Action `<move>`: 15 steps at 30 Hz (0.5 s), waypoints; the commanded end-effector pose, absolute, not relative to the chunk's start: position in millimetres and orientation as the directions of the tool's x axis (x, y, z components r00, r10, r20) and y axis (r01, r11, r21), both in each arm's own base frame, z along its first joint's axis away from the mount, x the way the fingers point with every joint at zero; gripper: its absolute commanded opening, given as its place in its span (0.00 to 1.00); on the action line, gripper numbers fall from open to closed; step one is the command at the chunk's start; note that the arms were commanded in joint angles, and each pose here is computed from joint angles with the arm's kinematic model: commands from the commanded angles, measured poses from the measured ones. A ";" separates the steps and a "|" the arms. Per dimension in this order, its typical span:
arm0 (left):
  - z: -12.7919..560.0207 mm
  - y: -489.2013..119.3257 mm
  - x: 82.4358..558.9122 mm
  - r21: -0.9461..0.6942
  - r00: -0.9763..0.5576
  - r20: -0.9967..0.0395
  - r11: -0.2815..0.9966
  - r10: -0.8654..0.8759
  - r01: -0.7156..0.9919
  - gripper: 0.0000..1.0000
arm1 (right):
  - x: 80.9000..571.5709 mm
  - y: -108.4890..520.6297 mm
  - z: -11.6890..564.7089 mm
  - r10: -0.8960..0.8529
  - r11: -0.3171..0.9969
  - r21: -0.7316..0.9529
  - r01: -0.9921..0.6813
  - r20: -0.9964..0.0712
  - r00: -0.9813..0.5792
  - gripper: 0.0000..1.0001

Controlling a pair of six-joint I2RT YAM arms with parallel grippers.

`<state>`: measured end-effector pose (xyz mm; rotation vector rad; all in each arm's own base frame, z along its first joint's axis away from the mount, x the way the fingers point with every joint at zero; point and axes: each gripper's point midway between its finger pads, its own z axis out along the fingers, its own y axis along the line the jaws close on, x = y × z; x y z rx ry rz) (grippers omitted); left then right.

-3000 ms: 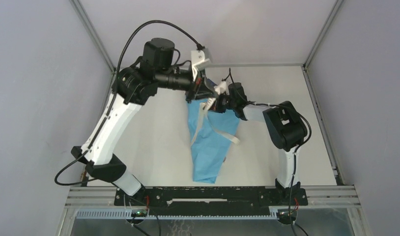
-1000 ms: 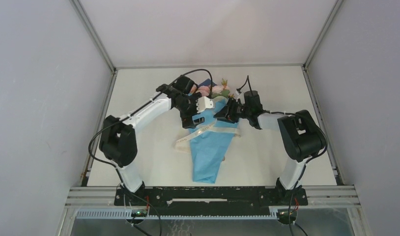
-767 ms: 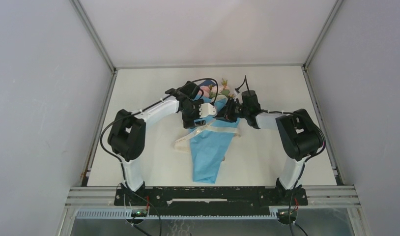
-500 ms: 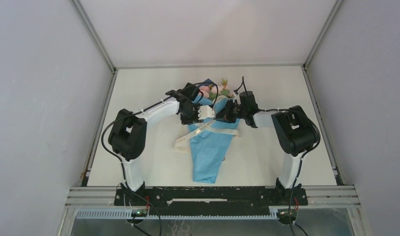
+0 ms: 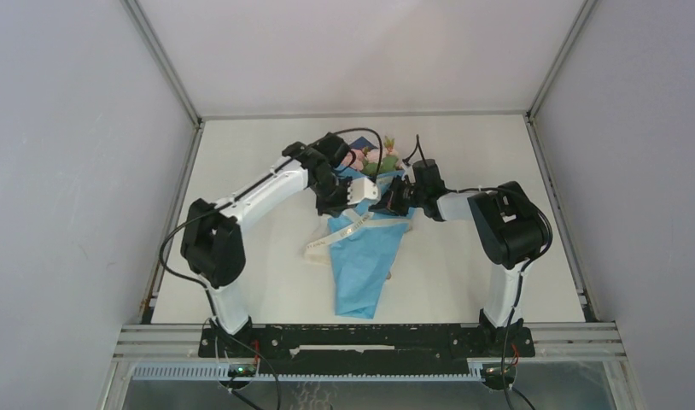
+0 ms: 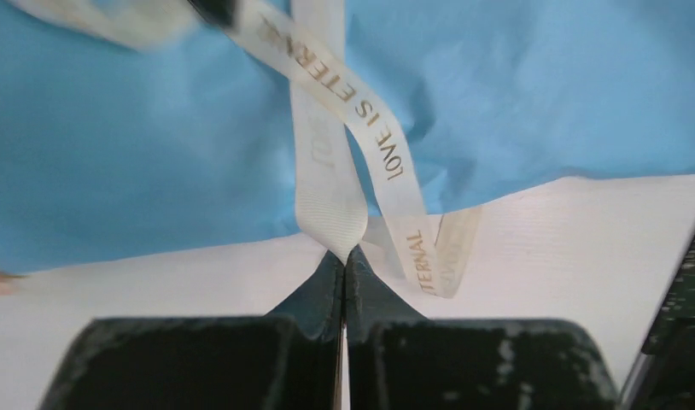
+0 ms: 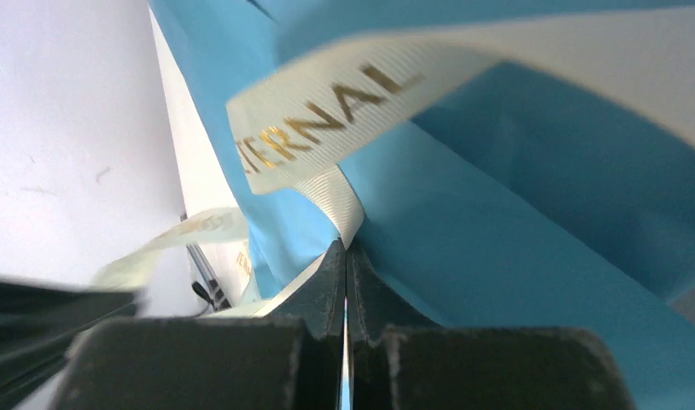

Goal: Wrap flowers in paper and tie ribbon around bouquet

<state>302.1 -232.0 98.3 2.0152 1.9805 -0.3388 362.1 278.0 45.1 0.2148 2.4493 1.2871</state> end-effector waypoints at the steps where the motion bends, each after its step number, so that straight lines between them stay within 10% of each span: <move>1: 214.8 -272.1 269.7 0.019 0.039 -0.608 -0.035 0.793 0.999 0.00 | 346.7 288.8 58.3 0.175 0.556 0.819 -0.140 -0.280 -0.944 0.00; 15: 251.5 -277.9 371.3 0.206 -0.098 -0.709 0.338 0.699 0.918 0.00 | 249.6 279.7 56.7 -0.248 0.413 0.865 -0.285 -0.194 -0.949 0.00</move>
